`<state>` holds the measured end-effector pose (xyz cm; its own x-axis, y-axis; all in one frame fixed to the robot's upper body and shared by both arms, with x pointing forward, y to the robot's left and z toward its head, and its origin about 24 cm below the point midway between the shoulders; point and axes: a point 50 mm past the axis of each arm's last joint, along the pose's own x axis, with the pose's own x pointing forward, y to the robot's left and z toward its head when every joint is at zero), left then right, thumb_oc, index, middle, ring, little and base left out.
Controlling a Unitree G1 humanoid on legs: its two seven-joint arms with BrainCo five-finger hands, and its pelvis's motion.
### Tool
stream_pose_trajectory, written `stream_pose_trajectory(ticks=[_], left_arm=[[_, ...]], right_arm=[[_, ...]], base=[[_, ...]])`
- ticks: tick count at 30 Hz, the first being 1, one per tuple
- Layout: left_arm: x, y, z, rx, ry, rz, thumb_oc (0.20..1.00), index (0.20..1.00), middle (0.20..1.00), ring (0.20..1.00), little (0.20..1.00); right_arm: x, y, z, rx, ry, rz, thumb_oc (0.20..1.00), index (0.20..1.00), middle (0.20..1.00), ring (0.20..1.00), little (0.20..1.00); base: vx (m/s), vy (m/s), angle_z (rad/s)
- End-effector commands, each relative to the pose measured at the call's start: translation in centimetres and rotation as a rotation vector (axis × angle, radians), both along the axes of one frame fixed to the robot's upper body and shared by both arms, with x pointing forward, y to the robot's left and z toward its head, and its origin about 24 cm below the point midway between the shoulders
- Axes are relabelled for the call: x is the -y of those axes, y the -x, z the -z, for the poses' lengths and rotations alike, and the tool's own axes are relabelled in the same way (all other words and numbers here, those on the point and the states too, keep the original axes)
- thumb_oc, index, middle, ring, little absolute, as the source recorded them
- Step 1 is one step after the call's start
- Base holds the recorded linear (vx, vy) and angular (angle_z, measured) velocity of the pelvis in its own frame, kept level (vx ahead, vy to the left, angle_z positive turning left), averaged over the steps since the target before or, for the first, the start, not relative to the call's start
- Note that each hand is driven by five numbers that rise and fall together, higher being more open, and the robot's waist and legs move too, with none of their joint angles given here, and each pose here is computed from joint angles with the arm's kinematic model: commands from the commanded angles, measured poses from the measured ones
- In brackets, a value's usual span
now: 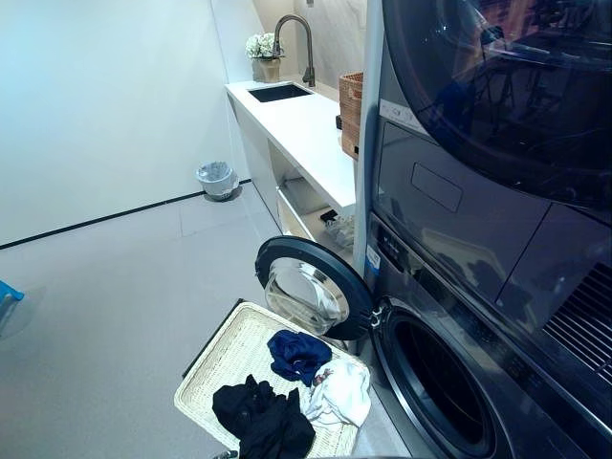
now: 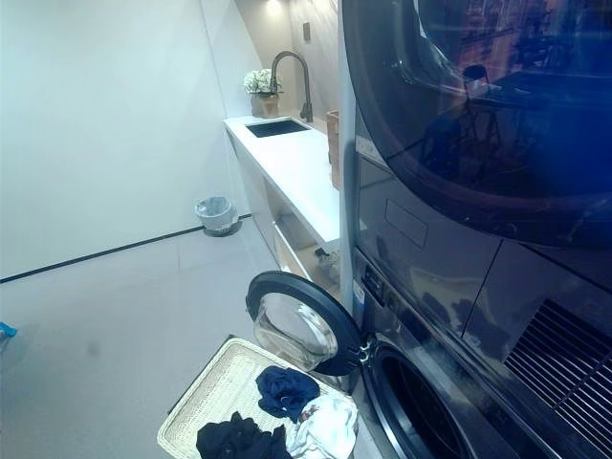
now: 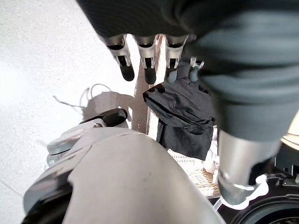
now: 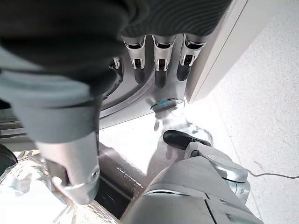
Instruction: Put the clothes into the washing machine.
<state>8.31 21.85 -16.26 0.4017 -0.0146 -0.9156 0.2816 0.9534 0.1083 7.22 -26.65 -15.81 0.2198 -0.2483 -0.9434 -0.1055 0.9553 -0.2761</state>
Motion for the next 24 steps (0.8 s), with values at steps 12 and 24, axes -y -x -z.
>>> stream_pose_trajectory(ticks=[12, 24], left_arm=[[-0.9, -3.6, -1.0, 0.102, -0.004, -0.093, 1.0, 1.0, 1.0, 1.0, 1.0], [-3.0, -8.6, -4.0, 0.413, -0.012, -0.307, 1.0, 1.0, 1.0, 1.0, 1.0]], right_arm=[[-0.8, -2.9, -0.3, 0.055, -0.013, -0.01, 1.0, 1.0, 1.0, 1.0, 1.0], [1.5, -6.2, -2.0, 0.181, 0.056, 0.049, 1.0, 1.0, 1.0, 1.0, 1.0]], base=[[0.01, 0.004, 0.0], [-0.04, 0.0, 0.0]])
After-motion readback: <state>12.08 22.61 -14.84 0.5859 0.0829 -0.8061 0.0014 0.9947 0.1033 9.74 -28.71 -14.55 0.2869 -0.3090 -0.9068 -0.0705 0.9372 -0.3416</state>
